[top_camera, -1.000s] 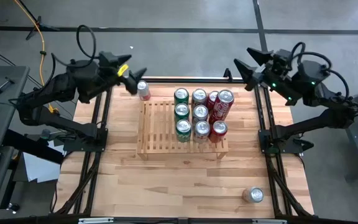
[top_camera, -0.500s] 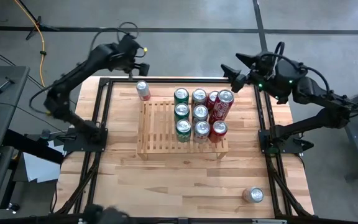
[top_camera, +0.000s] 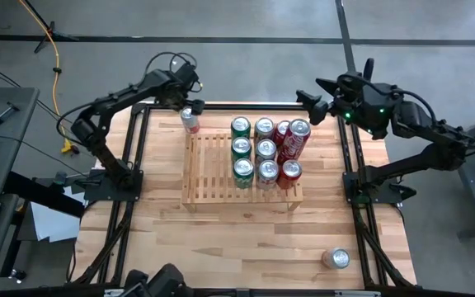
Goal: Place canned beverage on shelf
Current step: Put the top white pink soda can on the shelf
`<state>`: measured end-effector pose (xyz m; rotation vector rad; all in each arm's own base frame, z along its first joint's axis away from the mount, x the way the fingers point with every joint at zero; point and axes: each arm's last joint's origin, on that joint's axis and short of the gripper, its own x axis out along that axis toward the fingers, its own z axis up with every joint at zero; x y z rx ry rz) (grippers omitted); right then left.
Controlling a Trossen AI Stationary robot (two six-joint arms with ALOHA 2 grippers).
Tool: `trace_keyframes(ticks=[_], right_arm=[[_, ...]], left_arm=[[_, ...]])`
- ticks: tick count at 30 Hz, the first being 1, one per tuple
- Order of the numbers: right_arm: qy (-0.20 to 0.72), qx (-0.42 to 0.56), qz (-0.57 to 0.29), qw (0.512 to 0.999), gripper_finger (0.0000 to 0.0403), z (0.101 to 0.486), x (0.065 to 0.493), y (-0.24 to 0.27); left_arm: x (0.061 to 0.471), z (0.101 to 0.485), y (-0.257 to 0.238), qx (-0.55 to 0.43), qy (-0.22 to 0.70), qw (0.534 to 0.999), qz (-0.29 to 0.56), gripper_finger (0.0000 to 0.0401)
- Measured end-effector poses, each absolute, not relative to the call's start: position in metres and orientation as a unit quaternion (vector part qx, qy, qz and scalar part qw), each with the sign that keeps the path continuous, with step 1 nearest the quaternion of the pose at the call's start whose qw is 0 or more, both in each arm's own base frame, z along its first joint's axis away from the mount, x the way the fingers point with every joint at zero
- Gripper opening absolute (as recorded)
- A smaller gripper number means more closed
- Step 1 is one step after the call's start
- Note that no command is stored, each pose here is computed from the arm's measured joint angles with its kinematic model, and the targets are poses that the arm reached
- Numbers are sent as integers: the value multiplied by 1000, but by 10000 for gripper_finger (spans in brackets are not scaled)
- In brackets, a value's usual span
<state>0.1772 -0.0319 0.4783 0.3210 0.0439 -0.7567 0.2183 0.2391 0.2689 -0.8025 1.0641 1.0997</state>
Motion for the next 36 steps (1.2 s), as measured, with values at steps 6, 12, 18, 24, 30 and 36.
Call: trace_keyframes(ticks=[6,12,18,24,30,36], right_arm=[[27,154,-369,916,399,477,178,-32],[29,154,-369,916,399,477,178,-32],[30,153,-369,916,399,477,178,-32],[30,153,-369,916,399,476,178,-32],[31,152,-369,916,399,476,178,-32],[31,152,-369,916,399,476,178,-32]], left_arm=[[216,244,233,-377,463,642,480,392],[220,229,232,-396,433,651,482,392],[219,219,228,-395,441,645,483,392],[220,215,226,-397,435,644,489,362],[224,219,224,-387,425,657,488,275],[212,262,217,-372,372,699,485,275]])
